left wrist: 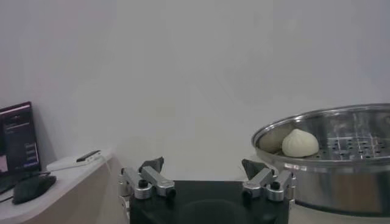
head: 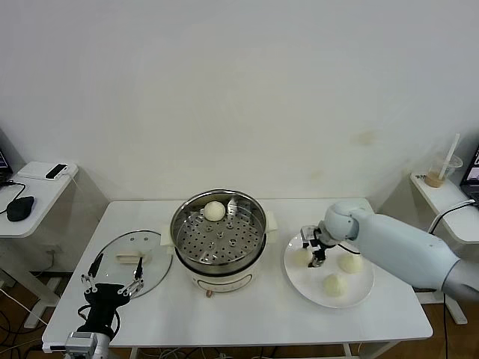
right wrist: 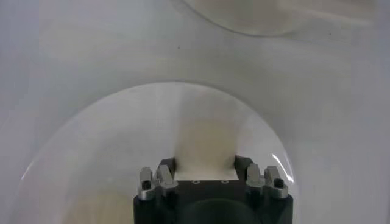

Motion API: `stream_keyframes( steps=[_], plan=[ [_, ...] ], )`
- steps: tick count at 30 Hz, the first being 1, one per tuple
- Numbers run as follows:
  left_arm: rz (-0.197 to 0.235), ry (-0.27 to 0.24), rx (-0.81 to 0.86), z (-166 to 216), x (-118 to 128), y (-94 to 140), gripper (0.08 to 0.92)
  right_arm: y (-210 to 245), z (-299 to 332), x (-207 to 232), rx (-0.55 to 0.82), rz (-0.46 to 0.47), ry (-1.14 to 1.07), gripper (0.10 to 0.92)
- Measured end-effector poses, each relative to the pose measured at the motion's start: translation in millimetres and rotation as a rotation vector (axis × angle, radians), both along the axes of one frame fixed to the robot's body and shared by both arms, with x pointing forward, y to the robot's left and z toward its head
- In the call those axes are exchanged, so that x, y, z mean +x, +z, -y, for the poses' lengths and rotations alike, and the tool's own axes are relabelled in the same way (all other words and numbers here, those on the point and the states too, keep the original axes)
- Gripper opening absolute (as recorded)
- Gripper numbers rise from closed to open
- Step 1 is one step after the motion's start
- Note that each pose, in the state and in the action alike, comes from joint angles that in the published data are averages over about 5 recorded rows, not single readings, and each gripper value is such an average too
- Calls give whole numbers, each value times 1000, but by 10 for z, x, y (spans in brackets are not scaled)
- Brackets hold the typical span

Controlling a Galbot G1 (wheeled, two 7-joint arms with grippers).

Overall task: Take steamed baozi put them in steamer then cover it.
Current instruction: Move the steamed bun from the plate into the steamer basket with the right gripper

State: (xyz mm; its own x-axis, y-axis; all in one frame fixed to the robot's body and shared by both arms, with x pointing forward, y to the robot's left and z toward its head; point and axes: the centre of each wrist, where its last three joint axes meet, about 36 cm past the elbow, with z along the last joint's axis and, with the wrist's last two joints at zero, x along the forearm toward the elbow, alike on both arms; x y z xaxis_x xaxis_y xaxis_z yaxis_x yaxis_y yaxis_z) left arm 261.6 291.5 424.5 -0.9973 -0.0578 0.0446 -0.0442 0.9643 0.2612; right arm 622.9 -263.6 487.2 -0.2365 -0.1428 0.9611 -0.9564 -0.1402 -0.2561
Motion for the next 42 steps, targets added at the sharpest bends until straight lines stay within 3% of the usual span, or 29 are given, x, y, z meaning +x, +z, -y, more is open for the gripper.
stream_keyframes(
  steps=[12,23,31,42],
  plan=[
    [12,-26,4,72,-19,68,823,1038,124,-110,47,94,4,619],
    [19,-34,11,65,-2,101,823,1856,-407,-106,115,173,60,626],
    [8,-15,15,-20,-22,84,823,1955,-1193,3,169,161,106,628],
    [8,16,17,-89,-58,89,823,1570,-2307,142,202,90,131,628]
  ],
)
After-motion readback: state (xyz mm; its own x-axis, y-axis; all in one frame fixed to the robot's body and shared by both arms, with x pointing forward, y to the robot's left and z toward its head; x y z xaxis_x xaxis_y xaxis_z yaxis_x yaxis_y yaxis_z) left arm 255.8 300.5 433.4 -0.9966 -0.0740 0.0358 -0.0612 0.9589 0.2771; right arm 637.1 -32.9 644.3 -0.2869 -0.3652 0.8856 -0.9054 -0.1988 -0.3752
